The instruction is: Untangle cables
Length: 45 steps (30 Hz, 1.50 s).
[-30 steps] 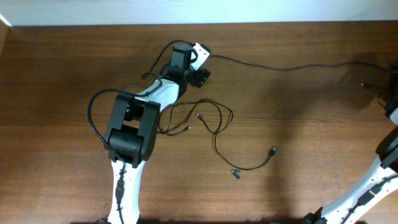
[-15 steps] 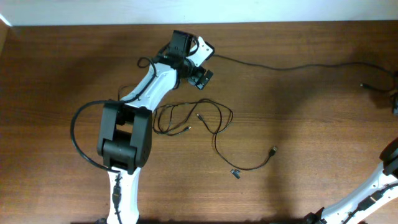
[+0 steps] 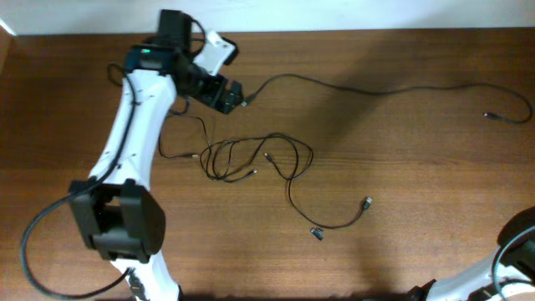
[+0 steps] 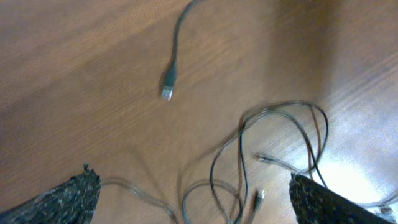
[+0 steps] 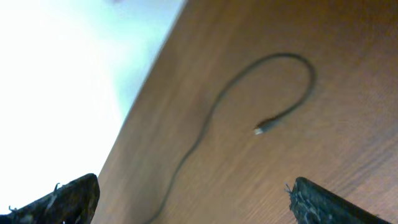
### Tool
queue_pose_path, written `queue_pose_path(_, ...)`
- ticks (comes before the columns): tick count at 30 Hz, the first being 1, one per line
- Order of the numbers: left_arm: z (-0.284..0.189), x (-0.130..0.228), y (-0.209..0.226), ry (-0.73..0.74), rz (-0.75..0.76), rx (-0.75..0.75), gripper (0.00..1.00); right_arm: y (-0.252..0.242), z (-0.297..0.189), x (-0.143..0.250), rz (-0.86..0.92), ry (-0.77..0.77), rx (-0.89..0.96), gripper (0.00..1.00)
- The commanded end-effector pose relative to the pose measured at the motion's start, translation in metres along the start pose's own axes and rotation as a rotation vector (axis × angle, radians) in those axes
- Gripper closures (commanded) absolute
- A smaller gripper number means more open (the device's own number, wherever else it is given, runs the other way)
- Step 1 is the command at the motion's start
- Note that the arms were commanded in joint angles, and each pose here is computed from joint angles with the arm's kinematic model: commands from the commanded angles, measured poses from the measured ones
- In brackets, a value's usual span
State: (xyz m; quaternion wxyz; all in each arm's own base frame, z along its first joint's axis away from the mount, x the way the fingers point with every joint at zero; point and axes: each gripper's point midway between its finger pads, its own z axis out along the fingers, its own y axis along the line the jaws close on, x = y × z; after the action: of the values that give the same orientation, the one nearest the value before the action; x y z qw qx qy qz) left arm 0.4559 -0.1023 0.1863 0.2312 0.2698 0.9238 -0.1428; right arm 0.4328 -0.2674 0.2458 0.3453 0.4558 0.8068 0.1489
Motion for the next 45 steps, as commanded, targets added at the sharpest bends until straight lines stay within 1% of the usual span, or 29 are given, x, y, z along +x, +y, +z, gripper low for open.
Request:
queue_pose_path(1,-0.038,0.021,0.018,0.013,-0.098,-0.016,0.01,0.051,-0.026,0.053,-0.236,0.109,-0.05,0.01)
queue_pose_path(3,-0.046,0.04,0.023,0.062,-0.156,-0.008,0.01,0.063,-0.026,0.091,-0.302,0.217,-0.047,0.01)
queue_pose_path(4,-0.05,0.051,0.026,0.092,-0.181,-0.001,0.01,0.069,-0.026,0.119,-0.343,0.303,-0.04,0.01)
queue_pose_path(5,-0.055,0.062,0.029,0.117,-0.193,0.006,0.01,0.075,-0.026,0.136,-0.392,0.348,-0.045,0.01)
queue_pose_path(6,-0.057,0.067,0.031,0.128,-0.192,0.01,0.01,0.082,-0.027,0.151,-0.452,0.388,-0.055,0.01)
queue_pose_path(7,-0.061,0.072,0.035,0.133,-0.209,0.008,0.01,0.089,-0.03,0.175,-0.527,0.453,-0.066,0.02)
queue_pose_path(9,-0.067,0.073,0.037,0.119,-0.218,0.009,0.01,0.099,-0.034,0.209,-0.624,0.532,-0.061,0.01)
queue_pose_path(10,-0.071,0.07,0.029,0.093,-0.176,0.036,0.01,0.104,-0.035,0.225,-0.667,0.56,-0.044,0.01)
queue_pose_path(14,-0.083,0.078,0.015,0.026,-0.127,0.001,0.01,0.124,-0.044,0.278,-0.828,0.65,-0.062,0.01)
queue_pose_path(17,-0.076,0.11,-0.005,-0.051,-0.144,-0.042,0.01,0.135,-0.048,0.312,-0.967,0.663,-0.028,0.01)
queue_pose_path(20,-0.067,0.145,-0.024,-0.076,-0.127,-0.062,0.01,0.14,-0.051,0.343,-1.055,0.697,-0.026,0.01)
queue_pose_path(21,-0.065,0.151,-0.027,-0.083,-0.124,-0.069,0.01,0.14,-0.052,0.352,-1.074,0.715,-0.027,0.01)
queue_pose_path(23,-0.063,0.159,-0.031,-0.089,-0.121,-0.072,0.01,0.131,-0.05,0.369,-1.123,0.744,0.011,0.01)
queue_pose_path(26,-0.062,0.16,-0.031,-0.085,-0.122,-0.07,0.01,0.109,-0.045,0.392,-1.197,0.812,0.065,0.01)
queue_pose_path(29,-0.062,0.16,-0.031,-0.085,-0.123,-0.07,0.01,0.075,-0.031,0.432,-1.264,0.909,0.098,0.01)
queue_pose_path(34,-0.062,0.16,-0.031,-0.085,-0.123,-0.069,0.01,0.02,-0.017,0.48,-1.326,1.02,0.152,0.01)
queue_pose_path(38,-0.062,0.16,-0.031,-0.084,-0.123,-0.07,0.01,0.004,-0.023,0.495,-1.351,1.062,0.181,0.01)
queue_pose_path(39,-0.062,0.16,-0.031,-0.084,-0.123,-0.07,0.01,0.004,-0.023,0.495,-1.315,1.054,0.202,0.01)
queue_pose_path(40,-0.062,0.16,-0.031,-0.085,-0.123,-0.069,0.01,0.004,-0.023,0.495,-1.242,1.035,0.242,0.01)
queue_pose_path(41,-0.062,0.16,-0.031,-0.084,-0.123,-0.07,0.01,0.004,-0.023,0.494,-1.132,1.007,0.301,0.0)
queue_pose_path(42,-0.062,0.16,-0.031,-0.084,-0.123,-0.07,0.01,0.002,-0.024,0.494,-1.04,0.985,0.354,0.05)
queue_pose_path(43,-0.062,0.16,-0.031,-0.084,-0.123,-0.07,0.0,-0.003,-0.025,0.495,-0.901,0.952,0.438,0.08)
queue_pose_path(45,-0.062,0.16,-0.031,-0.084,-0.123,-0.07,0.01,-0.018,-0.022,0.5,-0.746,0.91,0.531,0.08)
